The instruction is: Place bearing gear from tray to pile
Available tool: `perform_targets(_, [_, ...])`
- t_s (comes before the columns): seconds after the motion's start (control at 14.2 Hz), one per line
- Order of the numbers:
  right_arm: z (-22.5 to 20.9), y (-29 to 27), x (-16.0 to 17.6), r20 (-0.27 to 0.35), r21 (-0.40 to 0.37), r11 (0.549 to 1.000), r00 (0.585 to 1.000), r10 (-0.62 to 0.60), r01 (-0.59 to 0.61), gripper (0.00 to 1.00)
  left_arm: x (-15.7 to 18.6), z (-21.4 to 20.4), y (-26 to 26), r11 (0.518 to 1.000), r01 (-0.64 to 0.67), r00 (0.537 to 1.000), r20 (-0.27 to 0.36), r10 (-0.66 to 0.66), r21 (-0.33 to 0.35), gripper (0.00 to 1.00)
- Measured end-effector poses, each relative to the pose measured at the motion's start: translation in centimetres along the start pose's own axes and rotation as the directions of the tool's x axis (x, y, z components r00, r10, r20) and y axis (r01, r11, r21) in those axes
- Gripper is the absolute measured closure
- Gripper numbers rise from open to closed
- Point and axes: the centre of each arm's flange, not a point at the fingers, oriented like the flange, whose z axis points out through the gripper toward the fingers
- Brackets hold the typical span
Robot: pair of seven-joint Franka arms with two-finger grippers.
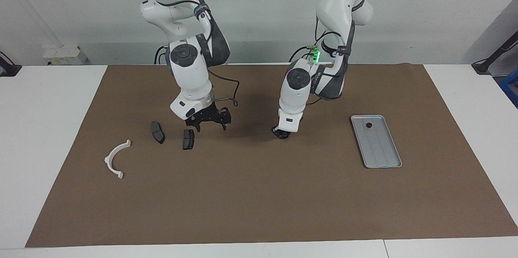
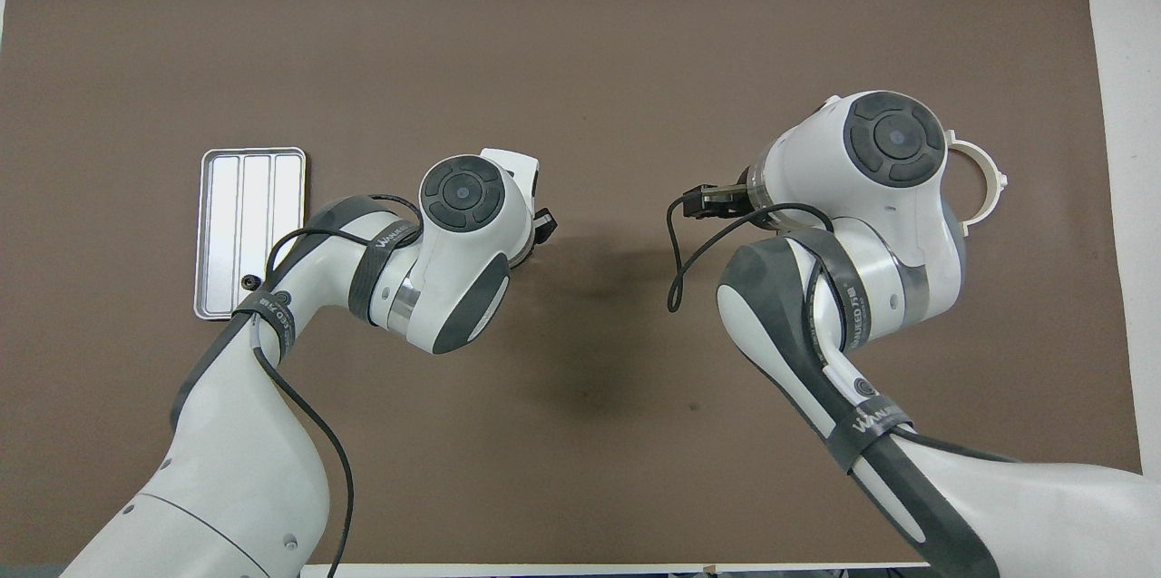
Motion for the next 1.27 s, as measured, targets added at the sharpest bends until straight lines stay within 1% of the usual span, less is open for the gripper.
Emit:
perform_targets(0.14, [0.0, 0.1, 0.0, -0.001, 0.0, 1.0, 1.0, -0.003, 0.003, 0.0, -0.1, 0.0, -0.1, 1.0, 0.0, 1.0, -0.003, 0.0, -0.004, 0.66])
perform_targets(0.21, [0.0, 0.0, 0.0, -0.001, 0.001, 1.0, 1.0, -0.004, 0.004, 0.0, -0.1, 0.1, -0.1, 1.0, -0.001, 1.0, -0.001, 0.001, 0.0, 0.59])
perform_targets(0.28, [0.0, -0.1, 0.0, -0.001, 0.001, 1.0, 1.0, -0.005, 0.005, 0.0, -0.2, 0.1, -0.2, 1.0, -0.001, 1.0, 0.007, 0.001, 0.013, 0.46])
perform_targets(0.35, [-0.1, -0.1, 0.0, -0.002, 0.001, 1.0, 1.0, -0.005, 0.005, 0.0, -0.2, 0.0, -0.6, 0.999, -0.005, 1.0, 0.021, 0.004, 0.04, 0.36])
perform_targets(0.42, [-0.1, -0.1, 0.0, -0.004, 0.002, 1.0, 1.0, -0.006, 0.006, 0.0, 0.0, -0.8, -1.3, 0.997, -0.032, 0.999, 0.033, 0.029, 0.069, 0.2])
perform_targets(0.49, [-0.1, -0.3, 0.0, -0.008, 0.004, 1.0, 1.0, 0.001, -0.001, 0.0, 0.9, -2.5, -2.8, 0.993, -0.082, 0.996, 0.041, 0.079, 0.083, 0.07])
perform_targets(0.56, [0.1, -0.6, 0.0, -0.012, 0.006, 0.999, 0.999, 0.036, -0.036, 0.0, 2.9, -5.0, -5.6, 0.987, -0.136, 0.99, 0.044, 0.133, 0.08, 0.0])
perform_targets(0.7, [0.7, -3.0, -0.4, -0.016, 0.016, 0.991, 0.991, 0.132, -0.132, 0.0, 7.5, -8.9, -14.0, 0.97, -0.232, 0.972, 0.054, 0.229, 0.067, 0.0])
perform_targets(0.77, [1.0, -5.5, -0.8, -0.014, 0.022, 0.983, 0.983, 0.185, -0.185, 0.0, 9.8, -9.8, -18.7, 0.957, -0.285, 0.958, 0.063, 0.281, 0.059, 0.0])
perform_targets(0.91, [1.1, -10.2, -1.4, -0.014, 0.04, 0.962, 0.962, 0.271, -0.271, 0.0, 14.1, -10.1, -26.4, 0.931, -0.362, 0.931, 0.074, 0.359, 0.04, 0.0])
perform_targets(0.99, [1.3, -12.2, -1.6, -0.01, 0.044, 0.953, 0.954, 0.3, -0.3, 0.0, 15.9, -9.8, -29.4, 0.926, -0.377, 0.925, 0.065, 0.375, 0.031, 0.0])
perform_targets(1.06, [1.8, -14.3, -1.9, 0.002, 0.04, 0.945, 0.945, 0.326, -0.326, 0.0, 17.0, -9.3, -31.6, 0.925, -0.379, 0.925, 0.045, 0.377, 0.025, 0.0])
perform_targets(1.13, [2.8, -16.5, -2.2, 0.009, 0.023, 0.94, 0.941, 0.339, -0.339, 0.0, 17.4, -8.2, -32.6, 0.925, -0.38, 0.925, 0.026, 0.379, 0.023, 0.0])
perform_targets(1.2, [3.9, -18.9, -2.5, 0.002, -0.01, 0.942, 0.942, 0.336, -0.336, 0.0, 17.3, -6.8, -32.8, 0.921, -0.389, 0.921, 0.015, 0.389, 0.022, 0.09])
perform_targets(1.27, [5.1, -21.1, -2.9, -0.004, -0.042, 0.944, 0.945, 0.328, -0.327, 0.0, 17.1, -5.2, -32.8, 0.917, -0.397, 0.918, 0.014, 0.397, 0.021, 0.09])
